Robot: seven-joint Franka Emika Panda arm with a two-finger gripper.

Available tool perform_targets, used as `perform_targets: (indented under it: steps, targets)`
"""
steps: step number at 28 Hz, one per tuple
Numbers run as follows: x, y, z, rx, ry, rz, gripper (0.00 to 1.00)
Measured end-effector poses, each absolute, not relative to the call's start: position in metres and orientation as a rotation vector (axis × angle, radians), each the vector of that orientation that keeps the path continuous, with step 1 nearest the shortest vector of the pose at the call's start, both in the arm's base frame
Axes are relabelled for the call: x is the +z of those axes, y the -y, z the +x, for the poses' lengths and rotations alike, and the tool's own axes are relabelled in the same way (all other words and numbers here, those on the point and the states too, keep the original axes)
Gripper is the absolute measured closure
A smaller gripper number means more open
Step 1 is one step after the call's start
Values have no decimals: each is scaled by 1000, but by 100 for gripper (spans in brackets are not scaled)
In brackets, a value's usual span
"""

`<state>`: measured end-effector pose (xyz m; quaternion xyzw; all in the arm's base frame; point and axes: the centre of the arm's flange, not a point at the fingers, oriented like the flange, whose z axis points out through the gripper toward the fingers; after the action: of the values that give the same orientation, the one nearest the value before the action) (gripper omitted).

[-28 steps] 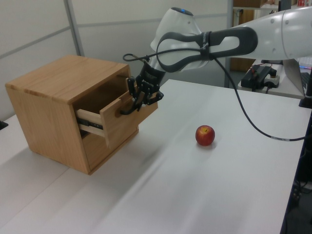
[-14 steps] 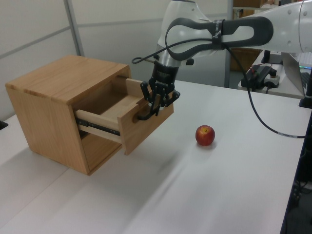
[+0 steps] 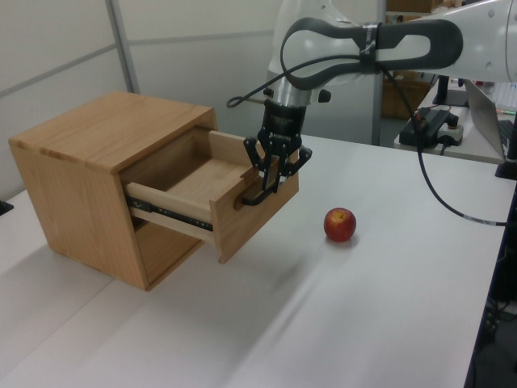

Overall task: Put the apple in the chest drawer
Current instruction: 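Open the gripper and lift it off the drawer handle, then move the open gripper over the red apple and lower it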

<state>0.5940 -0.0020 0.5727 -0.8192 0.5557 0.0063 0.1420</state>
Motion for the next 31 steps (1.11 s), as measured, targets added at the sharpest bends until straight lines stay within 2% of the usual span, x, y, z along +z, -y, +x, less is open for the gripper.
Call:
perform_targets:
  steps: [2, 6, 7, 11, 15, 16, 19, 26, 31]
  targets:
    - [588, 4, 591, -18, -1593, -2355, 69]
    - [614, 6, 586, -81, -1565, -2346, 56]
    - [622, 6, 584, -101, -1555, -2343, 47]
    - [643, 5, 581, -160, -1482, -2368, 32]
    - [655, 7, 575, -216, -1396, -2431, 20]
    - [660, 12, 572, -240, -1385, -2453, 11]
    - [668, 29, 566, -288, -1403, -2471, 1]
    - [672, 118, 551, -353, -1582, -2410, 0]
    - [663, 171, 539, -334, -1711, -2346, 0]
